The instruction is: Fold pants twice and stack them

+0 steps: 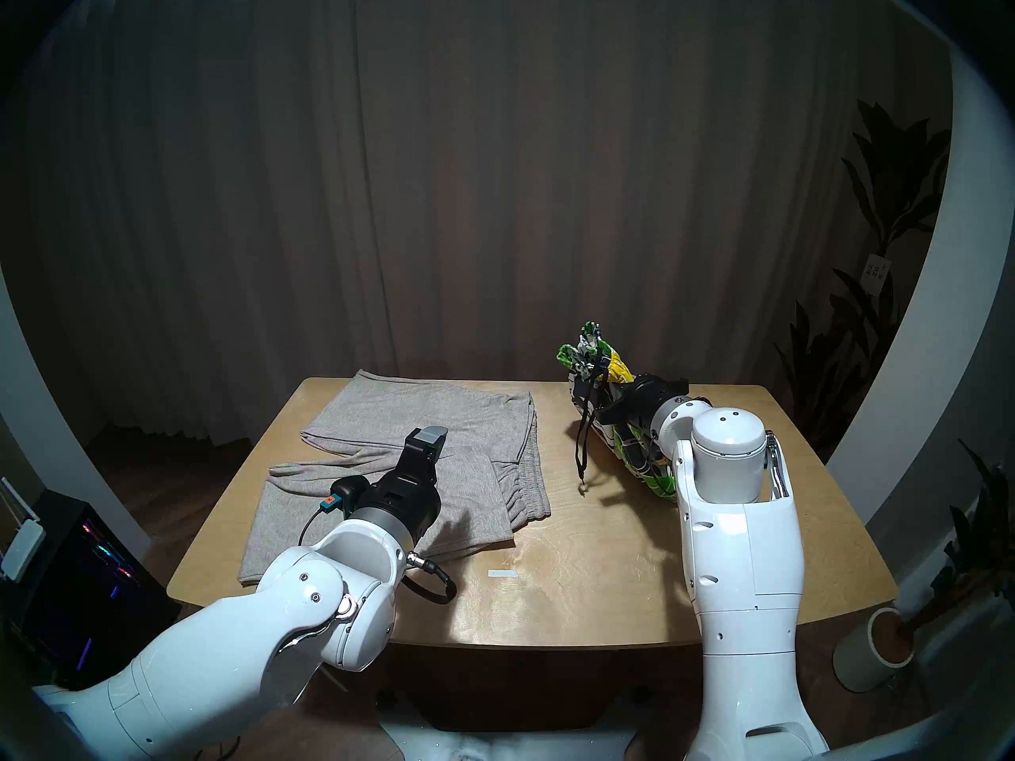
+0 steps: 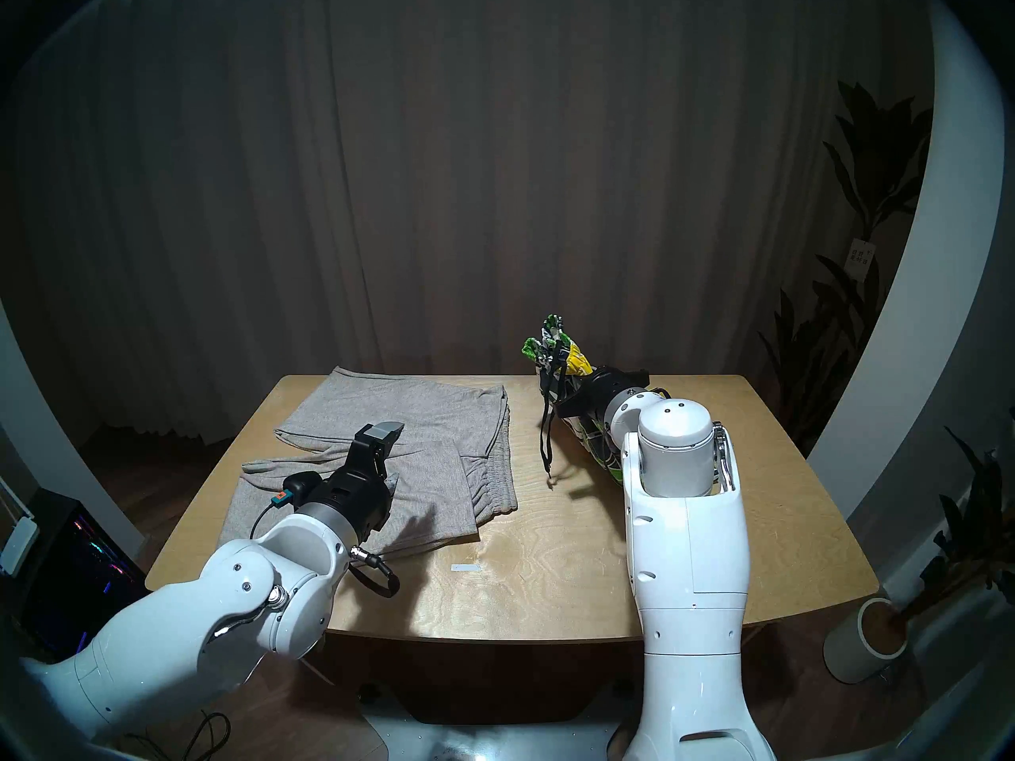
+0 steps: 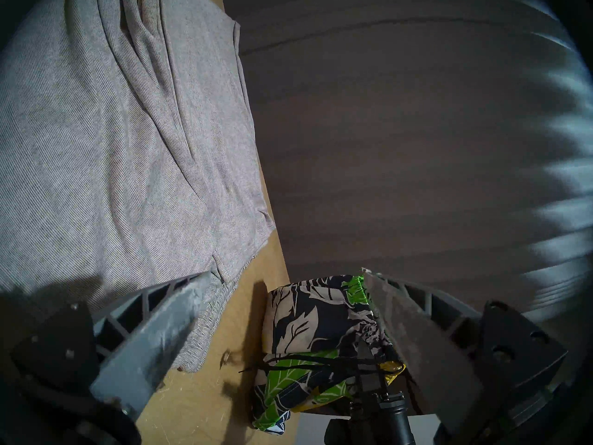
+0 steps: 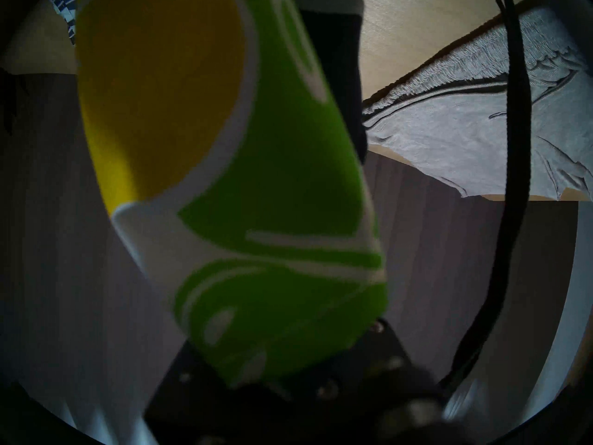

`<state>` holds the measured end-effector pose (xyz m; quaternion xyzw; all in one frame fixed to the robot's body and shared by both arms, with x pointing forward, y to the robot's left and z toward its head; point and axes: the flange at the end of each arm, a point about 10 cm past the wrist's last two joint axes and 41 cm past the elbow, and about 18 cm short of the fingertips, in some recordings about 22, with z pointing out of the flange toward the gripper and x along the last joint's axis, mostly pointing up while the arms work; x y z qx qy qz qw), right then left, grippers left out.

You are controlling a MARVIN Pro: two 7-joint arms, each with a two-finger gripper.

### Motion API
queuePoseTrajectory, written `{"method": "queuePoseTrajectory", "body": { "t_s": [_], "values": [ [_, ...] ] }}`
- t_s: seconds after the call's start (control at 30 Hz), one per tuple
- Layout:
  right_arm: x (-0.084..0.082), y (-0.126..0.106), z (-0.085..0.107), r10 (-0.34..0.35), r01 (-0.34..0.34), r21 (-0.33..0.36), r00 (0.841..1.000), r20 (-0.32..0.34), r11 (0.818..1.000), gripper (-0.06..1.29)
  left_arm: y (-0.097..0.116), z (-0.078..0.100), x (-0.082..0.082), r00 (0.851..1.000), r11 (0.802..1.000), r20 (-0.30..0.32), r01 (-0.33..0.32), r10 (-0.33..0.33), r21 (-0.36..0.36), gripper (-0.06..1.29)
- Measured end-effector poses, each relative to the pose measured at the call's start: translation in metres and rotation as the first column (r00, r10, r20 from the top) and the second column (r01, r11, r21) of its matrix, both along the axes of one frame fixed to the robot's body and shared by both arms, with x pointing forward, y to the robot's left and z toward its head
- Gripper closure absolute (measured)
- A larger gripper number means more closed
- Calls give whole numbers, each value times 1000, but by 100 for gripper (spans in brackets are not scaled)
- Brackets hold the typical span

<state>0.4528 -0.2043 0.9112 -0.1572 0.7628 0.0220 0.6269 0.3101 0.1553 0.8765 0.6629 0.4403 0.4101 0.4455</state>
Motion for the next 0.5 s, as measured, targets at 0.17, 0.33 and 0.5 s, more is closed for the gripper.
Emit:
{"method": "queuePoseTrajectory", "body": {
  "t_s": [0.17,0.33,0.5],
  "values": [
    [-1,-15,0,-37,37,19,999,8,999,125,-2,-1,2,1000,1000,-6,-1,1,5,3],
    [-2,-30,0,-74,74,29,997,15,997,125,-3,-2,4,1000,1000,-8,-2,2,9,3],
    [-2,-47,-2,-111,111,25,994,18,994,125,-6,-3,6,1000,1000,-11,0,1,11,3]
  ]
}}
